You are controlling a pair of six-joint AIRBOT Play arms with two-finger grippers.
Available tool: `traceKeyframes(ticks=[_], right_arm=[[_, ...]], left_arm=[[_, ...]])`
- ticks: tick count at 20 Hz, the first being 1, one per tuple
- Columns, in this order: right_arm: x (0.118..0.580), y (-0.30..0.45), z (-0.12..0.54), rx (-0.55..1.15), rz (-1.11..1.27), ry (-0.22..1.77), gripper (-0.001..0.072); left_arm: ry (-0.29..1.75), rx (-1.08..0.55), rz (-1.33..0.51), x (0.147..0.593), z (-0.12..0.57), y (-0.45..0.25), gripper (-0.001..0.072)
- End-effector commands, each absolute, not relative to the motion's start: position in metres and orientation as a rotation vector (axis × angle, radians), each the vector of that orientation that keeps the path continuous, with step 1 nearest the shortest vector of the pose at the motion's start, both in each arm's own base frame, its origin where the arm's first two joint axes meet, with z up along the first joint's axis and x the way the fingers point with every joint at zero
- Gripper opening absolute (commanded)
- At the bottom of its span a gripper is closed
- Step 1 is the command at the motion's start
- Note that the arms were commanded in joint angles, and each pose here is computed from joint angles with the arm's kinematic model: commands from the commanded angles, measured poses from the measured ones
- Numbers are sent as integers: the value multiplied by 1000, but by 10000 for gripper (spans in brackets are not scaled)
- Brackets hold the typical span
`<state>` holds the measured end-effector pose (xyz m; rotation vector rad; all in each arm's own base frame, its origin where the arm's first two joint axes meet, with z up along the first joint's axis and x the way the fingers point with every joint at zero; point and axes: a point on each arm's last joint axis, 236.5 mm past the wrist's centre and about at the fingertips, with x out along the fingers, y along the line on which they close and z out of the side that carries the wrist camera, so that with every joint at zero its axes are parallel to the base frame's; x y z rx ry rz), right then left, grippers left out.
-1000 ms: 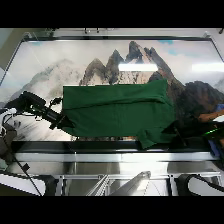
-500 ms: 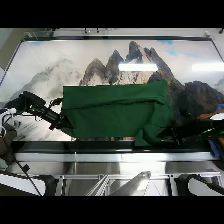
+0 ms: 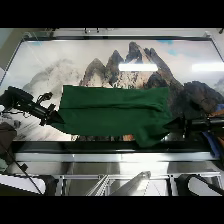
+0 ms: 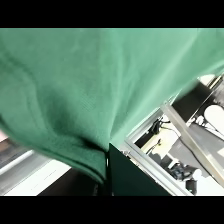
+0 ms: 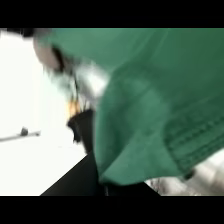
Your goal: Fold the shirts.
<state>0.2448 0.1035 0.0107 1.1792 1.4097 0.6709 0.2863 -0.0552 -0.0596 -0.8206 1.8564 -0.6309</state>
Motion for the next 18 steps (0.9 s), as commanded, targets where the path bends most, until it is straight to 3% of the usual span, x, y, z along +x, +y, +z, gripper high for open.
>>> traceKeyframes(ticks=[1,12,18], right_arm=[[274,80,-12,1213,525,1322,29],[324,69,-31,1322,525,1122,29],[356,45,-45,1310,396,1035,30]], left_arm=[[1831,-866,-601,291,-60,-38,20],[1835,-885,-590,293,-69,-39,20],[1710,-838,-600,335,-58,-48,20]])
